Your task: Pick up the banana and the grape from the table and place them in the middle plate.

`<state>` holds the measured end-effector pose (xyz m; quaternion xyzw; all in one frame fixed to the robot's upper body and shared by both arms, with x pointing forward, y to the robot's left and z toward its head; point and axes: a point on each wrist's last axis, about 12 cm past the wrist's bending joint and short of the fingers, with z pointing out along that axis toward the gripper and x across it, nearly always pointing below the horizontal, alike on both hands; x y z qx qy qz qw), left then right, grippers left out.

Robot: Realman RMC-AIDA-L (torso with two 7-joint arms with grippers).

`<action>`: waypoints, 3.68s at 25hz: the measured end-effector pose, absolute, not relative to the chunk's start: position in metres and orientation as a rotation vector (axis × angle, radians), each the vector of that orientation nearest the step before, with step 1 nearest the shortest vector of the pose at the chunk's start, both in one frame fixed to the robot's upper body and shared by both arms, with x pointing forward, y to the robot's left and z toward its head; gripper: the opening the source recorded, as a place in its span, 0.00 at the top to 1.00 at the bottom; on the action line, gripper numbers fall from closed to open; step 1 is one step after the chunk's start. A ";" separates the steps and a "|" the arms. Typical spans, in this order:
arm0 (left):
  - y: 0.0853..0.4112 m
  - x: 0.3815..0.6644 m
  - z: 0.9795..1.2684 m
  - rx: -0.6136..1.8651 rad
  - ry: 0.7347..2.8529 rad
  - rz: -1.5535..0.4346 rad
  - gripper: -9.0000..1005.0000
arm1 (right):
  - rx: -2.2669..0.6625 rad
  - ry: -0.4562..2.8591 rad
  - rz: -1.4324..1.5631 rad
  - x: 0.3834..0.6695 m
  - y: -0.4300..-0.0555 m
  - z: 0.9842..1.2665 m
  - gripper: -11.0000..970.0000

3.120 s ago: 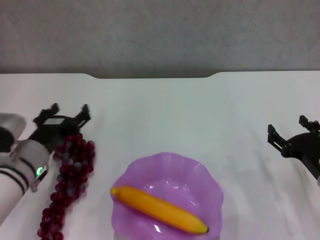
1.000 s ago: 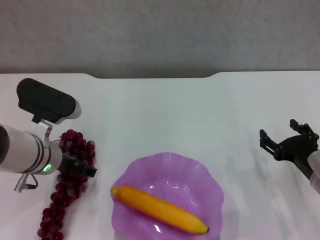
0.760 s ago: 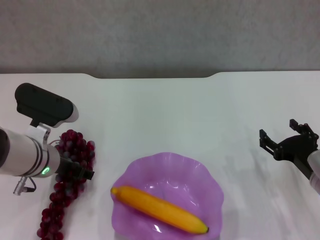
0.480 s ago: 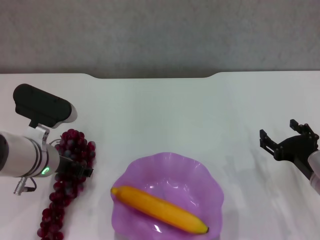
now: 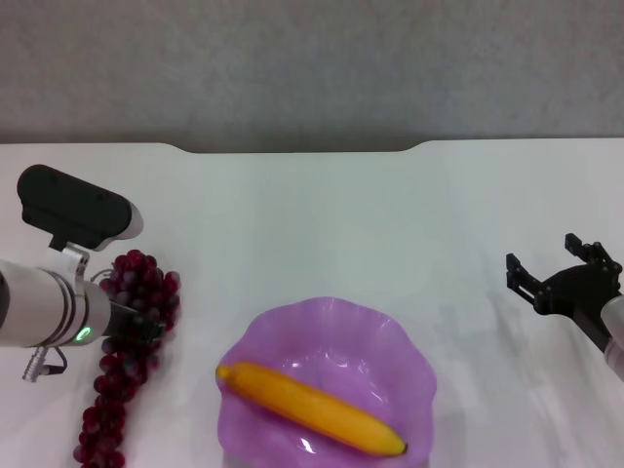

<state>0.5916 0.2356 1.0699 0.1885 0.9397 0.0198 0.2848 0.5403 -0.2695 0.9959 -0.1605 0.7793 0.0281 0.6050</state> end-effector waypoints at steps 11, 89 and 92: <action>0.239 0.588 1.067 0.493 2.475 0.050 0.59 | -0.375 1.803 0.066 0.540 -0.269 0.996 0.09; 0.169 0.508 1.205 0.927 1.992 -0.362 0.79 | -0.389 1.771 0.067 0.539 -0.270 0.998 0.09; 0.152 0.510 1.187 1.019 2.012 -0.385 0.79 | -0.390 1.770 0.068 0.539 -0.269 0.998 0.09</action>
